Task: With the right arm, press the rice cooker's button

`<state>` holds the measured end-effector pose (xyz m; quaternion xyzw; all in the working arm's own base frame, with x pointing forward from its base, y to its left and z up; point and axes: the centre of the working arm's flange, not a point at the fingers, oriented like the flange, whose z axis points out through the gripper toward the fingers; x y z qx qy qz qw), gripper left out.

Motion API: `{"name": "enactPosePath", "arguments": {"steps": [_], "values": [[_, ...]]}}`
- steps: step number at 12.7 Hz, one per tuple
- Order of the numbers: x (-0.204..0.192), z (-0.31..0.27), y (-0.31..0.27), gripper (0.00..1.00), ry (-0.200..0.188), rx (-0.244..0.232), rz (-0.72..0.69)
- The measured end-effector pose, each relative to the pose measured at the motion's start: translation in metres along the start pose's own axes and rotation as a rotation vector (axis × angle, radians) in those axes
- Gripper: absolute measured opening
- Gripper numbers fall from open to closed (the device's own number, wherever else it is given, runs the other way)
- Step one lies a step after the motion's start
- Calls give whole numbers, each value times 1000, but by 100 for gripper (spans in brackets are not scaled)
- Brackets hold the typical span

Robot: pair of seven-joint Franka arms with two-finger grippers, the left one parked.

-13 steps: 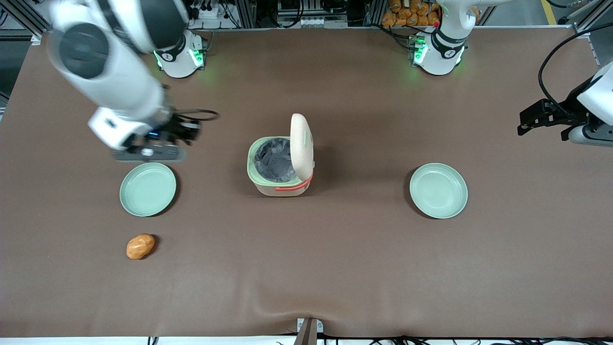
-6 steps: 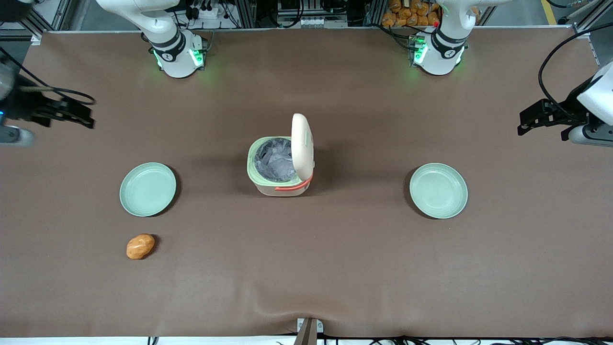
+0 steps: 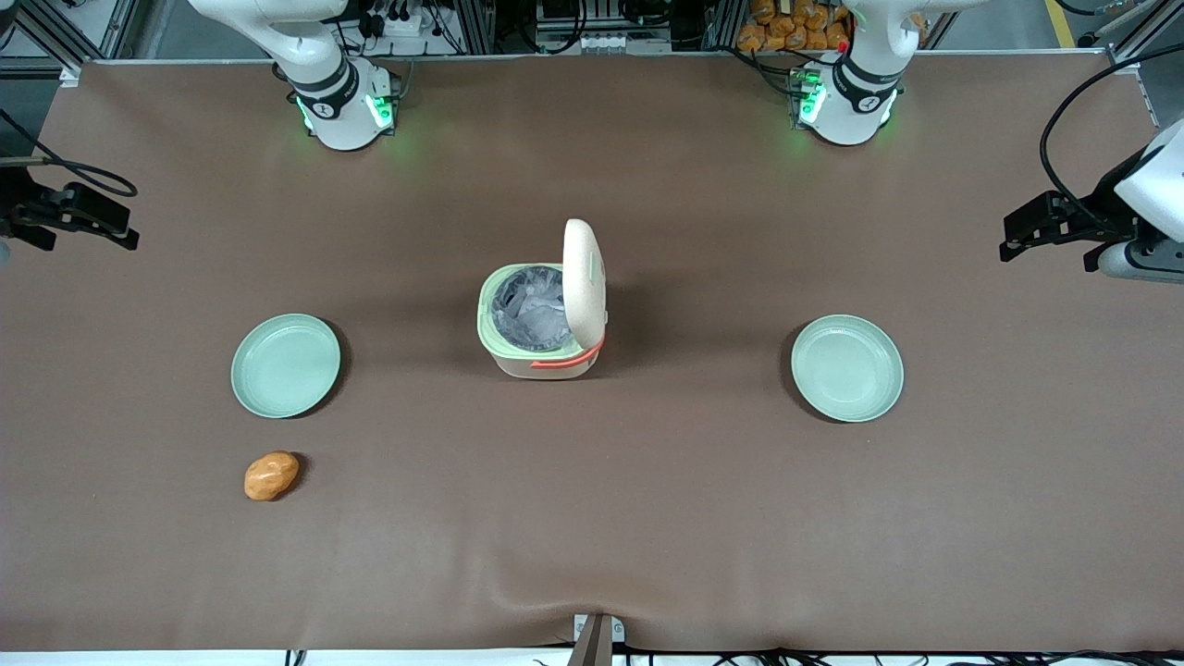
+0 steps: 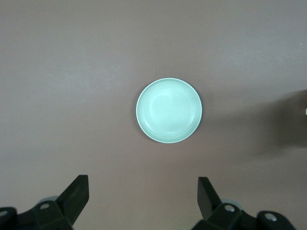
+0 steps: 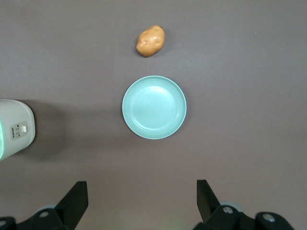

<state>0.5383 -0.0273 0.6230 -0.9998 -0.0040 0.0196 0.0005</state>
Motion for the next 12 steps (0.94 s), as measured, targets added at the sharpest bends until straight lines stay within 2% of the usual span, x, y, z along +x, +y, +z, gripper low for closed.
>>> {"name": "enactPosePath", "arguments": {"steps": [9,12], "values": [[-10,-16,-4,100,56,-1,-13],[-10,-17,-4,100,60,-1,-13]]}}
